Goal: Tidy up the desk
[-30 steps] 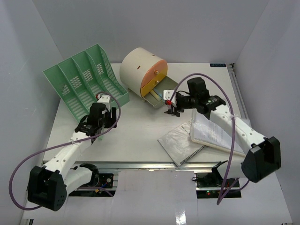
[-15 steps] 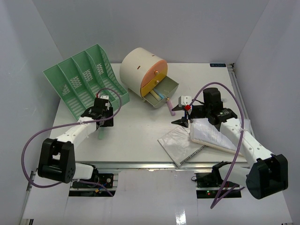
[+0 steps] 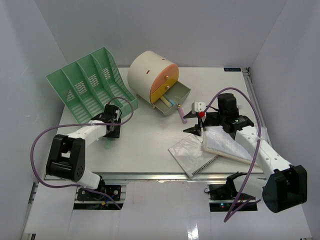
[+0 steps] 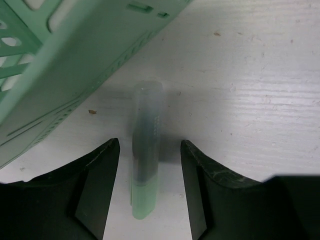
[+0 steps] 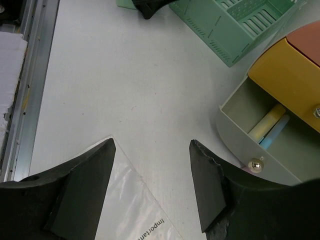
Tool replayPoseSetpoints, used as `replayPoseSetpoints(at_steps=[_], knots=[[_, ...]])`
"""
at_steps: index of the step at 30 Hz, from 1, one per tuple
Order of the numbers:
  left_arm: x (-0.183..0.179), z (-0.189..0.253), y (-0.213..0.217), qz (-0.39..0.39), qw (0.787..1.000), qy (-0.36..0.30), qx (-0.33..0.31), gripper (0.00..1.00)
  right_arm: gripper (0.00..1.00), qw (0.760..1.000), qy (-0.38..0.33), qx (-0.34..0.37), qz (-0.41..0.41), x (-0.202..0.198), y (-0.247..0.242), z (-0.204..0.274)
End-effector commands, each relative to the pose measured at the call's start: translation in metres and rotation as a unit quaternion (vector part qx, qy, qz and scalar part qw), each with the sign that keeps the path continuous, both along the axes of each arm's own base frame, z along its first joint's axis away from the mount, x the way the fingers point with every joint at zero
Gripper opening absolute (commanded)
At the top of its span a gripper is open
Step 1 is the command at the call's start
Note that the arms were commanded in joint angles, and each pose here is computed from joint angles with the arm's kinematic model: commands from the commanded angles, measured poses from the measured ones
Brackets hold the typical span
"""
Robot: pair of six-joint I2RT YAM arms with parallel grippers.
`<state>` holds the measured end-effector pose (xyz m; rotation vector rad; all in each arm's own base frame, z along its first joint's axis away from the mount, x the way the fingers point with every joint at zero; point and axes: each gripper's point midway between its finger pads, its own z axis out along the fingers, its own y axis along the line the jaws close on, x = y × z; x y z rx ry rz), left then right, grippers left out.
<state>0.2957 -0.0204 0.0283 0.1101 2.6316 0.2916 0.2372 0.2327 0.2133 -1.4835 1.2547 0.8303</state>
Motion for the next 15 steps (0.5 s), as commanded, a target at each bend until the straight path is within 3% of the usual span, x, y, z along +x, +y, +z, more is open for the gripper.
replayPoseSetpoints(at_steps=[1, 6, 15], knots=[[0.009, 0.005, -0.007, -0.030, 1.000, 0.001, -0.011, 0.57, 0.67, 1.000, -0.013, 0.016, 0.011, -0.003, 0.001, 0.007], [0.007, 0.003, -0.010, -0.037, 0.999, 0.008, -0.016, 0.49, 0.67, 1.000, -0.017, 0.018, 0.011, -0.003, -0.001, 0.009], [0.006, 0.012, -0.021, -0.048, 0.998, 0.000, -0.045, 0.14, 0.67, 0.999, -0.020, 0.023, 0.011, -0.003, -0.005, 0.012]])
